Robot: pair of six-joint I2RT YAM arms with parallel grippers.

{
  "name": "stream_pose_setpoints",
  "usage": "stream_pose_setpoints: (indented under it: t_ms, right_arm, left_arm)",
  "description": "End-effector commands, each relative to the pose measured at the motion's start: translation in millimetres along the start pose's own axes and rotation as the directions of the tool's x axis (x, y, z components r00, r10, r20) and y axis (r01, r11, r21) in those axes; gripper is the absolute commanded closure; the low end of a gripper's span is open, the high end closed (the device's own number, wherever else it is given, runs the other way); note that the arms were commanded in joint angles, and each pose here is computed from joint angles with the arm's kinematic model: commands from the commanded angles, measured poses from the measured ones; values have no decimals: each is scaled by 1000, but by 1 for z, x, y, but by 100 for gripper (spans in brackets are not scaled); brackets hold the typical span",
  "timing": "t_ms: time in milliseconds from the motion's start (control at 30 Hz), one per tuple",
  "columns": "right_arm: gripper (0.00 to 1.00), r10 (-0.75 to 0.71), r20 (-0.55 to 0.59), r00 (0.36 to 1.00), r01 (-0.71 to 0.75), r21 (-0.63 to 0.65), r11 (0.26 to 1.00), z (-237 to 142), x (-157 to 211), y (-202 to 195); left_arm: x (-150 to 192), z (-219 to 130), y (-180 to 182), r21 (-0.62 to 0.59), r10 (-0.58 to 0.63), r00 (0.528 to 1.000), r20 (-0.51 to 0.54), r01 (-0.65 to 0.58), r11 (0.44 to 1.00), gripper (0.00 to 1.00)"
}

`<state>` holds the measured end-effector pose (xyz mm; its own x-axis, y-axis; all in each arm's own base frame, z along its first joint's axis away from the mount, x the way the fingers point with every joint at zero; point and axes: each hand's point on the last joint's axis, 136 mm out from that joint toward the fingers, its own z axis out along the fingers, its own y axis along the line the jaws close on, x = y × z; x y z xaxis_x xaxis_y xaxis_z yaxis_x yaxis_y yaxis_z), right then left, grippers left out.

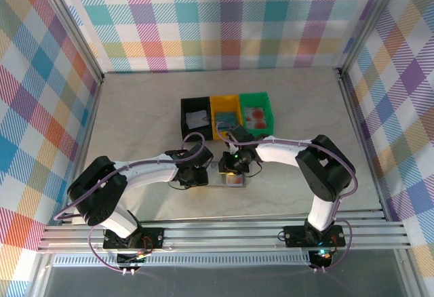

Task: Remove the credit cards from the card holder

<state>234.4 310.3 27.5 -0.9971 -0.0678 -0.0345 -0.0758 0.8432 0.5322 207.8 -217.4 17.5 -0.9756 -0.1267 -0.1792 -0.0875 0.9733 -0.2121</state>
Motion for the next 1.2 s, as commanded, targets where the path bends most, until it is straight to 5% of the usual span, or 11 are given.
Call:
stream_pose_setpoints:
  t_ms: [0, 1167]
  right_arm:
    - [76, -14, 4, 1000, 14, -19, 1000, 3, -3, 10]
    - [76, -34, 54, 998, 34, 2, 999, -5, -9, 27]
  left_arm:
    - [31, 11, 36, -131, -13, 995, -102, 0, 991, 66]
    - [54, 48, 38, -123, -30, 983, -181, 8, 992, 75]
